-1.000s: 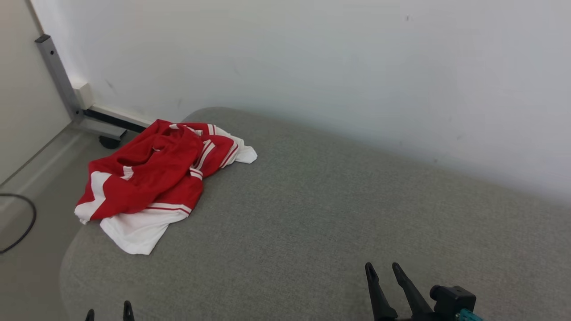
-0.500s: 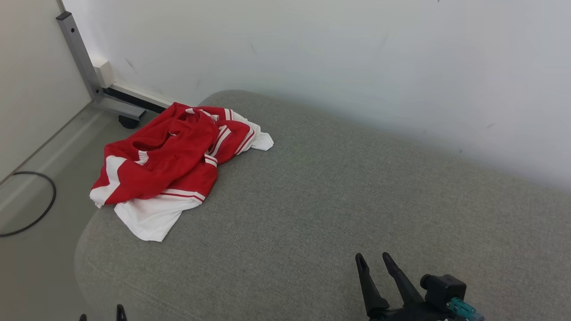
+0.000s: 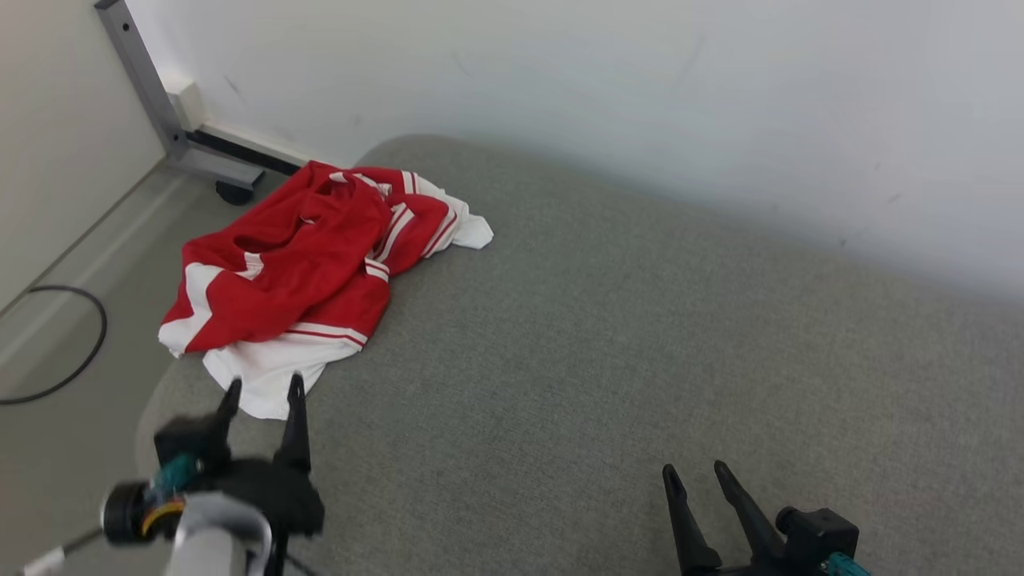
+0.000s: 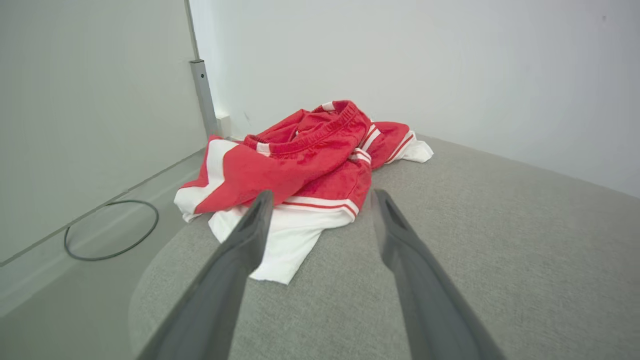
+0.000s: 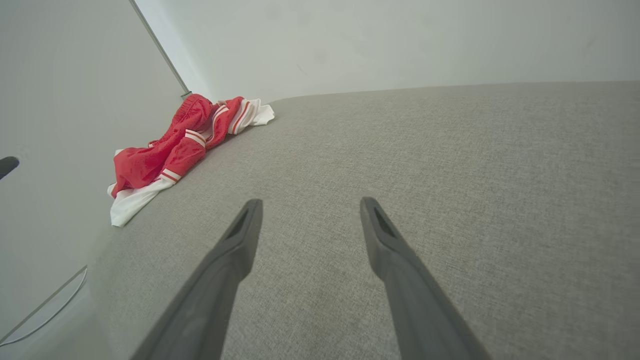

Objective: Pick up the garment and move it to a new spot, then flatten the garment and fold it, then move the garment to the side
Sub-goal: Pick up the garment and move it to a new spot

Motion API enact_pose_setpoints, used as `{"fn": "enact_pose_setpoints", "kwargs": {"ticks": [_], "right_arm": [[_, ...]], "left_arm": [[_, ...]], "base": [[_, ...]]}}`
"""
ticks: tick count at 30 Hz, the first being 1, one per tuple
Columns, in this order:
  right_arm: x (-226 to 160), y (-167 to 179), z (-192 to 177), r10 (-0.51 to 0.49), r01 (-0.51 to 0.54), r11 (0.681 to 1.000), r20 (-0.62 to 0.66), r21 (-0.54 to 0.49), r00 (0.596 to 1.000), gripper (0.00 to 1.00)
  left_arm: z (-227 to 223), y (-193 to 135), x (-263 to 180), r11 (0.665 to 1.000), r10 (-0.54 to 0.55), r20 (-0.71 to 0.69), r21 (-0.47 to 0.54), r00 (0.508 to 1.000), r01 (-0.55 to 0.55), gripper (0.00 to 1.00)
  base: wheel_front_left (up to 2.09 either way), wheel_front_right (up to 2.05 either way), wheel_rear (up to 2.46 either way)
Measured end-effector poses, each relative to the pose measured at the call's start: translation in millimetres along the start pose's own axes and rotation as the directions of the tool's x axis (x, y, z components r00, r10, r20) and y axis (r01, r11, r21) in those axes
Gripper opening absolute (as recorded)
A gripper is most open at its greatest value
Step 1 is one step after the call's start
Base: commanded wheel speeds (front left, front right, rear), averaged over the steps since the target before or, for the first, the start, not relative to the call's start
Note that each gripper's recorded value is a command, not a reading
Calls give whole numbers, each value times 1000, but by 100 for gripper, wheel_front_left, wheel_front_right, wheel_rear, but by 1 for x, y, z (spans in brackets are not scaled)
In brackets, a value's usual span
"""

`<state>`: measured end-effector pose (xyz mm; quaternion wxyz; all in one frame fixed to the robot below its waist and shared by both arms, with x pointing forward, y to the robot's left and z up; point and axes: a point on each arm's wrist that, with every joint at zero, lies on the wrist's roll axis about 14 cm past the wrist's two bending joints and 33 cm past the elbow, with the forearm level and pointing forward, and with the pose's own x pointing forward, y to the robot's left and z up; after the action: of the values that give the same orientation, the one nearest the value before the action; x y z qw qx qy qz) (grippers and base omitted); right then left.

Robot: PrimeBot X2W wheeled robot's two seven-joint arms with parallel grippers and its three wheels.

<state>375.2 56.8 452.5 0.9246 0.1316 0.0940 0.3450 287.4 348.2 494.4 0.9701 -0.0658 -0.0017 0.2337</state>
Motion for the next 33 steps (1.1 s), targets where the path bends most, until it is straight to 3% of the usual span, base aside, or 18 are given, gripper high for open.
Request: {"fn": "enact_pose_setpoints", "kwargs": {"ticks": [6, 12, 18, 29, 33], "right_arm": [[9, -1, 14, 28, -27, 996, 21, -88, 999, 100], [1, -40, 25, -51, 54, 991, 29, -120, 998, 100], [-20, -81, 16, -161, 160, 983, -2, -90, 987, 100], [-59, -124, -12, -312, 309, 950, -100, -44, 945, 100], [-69, -134, -19, -348, 345, 938, -130, -42, 928, 100]], "left_arm": [[31, 5, 59, 994, -22, -28, 102, 999, 25, 100], [26, -9, 115, 1000, -2, -169, -10, 986, 0, 100], [-8, -41, 158, 999, -45, -326, 4, 944, 49, 100], [-78, -32, 193, 983, 134, -460, 172, 878, -60, 100], [-88, -23, 202, 973, 189, -446, 208, 875, -104, 100]], "base": [[0, 0, 0], [0, 0, 0], [0, 0, 0], [0, 0, 0], [0, 0, 0]]}}
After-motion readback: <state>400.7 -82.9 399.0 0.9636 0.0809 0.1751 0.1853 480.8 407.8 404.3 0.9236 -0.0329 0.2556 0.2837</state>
